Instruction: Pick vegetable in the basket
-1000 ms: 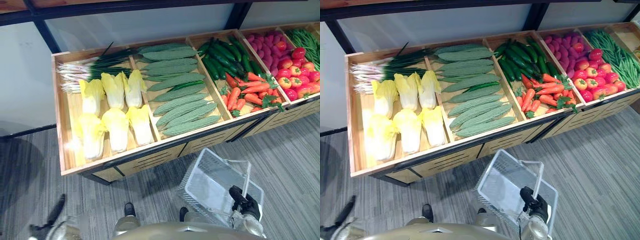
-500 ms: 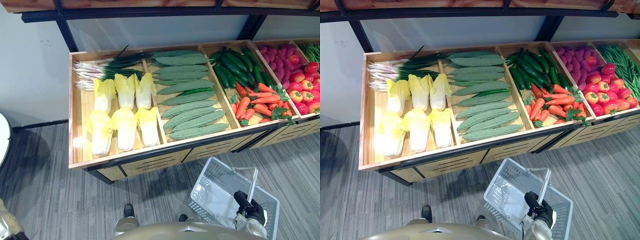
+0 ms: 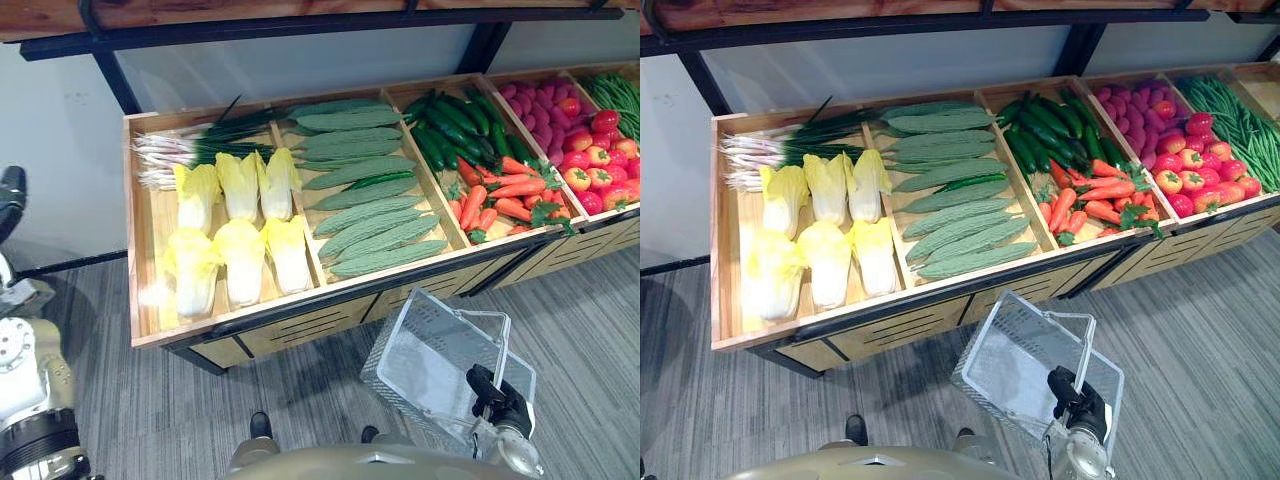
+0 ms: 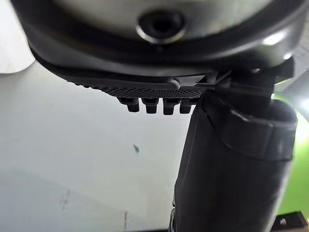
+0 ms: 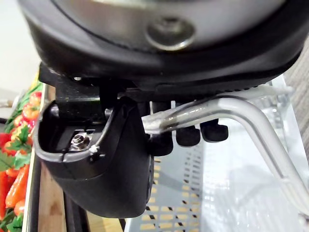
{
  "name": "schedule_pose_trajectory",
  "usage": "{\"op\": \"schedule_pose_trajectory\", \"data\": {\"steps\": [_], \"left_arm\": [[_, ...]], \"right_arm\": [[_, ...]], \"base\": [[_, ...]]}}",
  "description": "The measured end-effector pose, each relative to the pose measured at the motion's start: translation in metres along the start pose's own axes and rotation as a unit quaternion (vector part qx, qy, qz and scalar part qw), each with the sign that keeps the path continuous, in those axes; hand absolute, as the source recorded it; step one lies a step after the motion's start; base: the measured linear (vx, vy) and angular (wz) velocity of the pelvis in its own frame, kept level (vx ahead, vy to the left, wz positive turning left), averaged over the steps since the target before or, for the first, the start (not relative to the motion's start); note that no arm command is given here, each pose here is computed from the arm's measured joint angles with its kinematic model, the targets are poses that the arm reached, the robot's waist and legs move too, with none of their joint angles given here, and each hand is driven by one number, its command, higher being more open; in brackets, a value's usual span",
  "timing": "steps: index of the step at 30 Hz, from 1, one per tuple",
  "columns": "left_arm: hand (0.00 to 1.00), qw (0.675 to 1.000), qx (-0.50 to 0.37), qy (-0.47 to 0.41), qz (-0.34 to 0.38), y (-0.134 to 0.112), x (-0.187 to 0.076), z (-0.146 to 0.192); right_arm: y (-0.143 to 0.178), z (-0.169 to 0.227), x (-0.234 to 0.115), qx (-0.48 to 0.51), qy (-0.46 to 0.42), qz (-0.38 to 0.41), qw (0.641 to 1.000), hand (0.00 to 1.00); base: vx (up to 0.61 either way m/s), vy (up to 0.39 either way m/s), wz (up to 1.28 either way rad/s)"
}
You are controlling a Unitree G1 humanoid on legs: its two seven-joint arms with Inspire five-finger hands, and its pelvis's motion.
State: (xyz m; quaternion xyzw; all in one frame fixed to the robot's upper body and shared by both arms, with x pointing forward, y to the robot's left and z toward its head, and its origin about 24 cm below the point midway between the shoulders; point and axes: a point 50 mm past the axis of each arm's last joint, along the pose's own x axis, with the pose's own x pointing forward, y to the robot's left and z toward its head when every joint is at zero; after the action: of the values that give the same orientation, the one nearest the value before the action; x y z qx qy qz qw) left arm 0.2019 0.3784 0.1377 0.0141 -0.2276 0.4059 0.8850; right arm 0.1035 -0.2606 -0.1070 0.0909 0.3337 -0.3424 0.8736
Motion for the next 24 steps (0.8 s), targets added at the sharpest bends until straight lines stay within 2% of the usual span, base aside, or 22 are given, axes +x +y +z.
{"op": "schedule_pose_trajectory", "data": {"steps": [7,13,24], "left_arm": [[1.00,0.996,-0.004,0.037,-0.081,-0.032,-0.011,-0.015],[1.00,0.991,-0.010,0.077,-0.107,-0.048,-0.020,-0.032],[1.00,0.975,-0.011,0.180,-0.129,-0.068,-0.060,-0.074]], "right_arm": [[0.000,0.006,0.000,-0.003,-0.012,0.003,1.000,0.00],[-0.001,0.010,0.000,-0.005,-0.022,0.004,1.000,0.00],[0.004,0.012,0.000,-0.025,-0.028,0.013,0.999,0.00]], "base": [[-0.01,0.007,-0.05],[0.00,0.001,-0.01],[0.00,0.005,-0.03]]}}
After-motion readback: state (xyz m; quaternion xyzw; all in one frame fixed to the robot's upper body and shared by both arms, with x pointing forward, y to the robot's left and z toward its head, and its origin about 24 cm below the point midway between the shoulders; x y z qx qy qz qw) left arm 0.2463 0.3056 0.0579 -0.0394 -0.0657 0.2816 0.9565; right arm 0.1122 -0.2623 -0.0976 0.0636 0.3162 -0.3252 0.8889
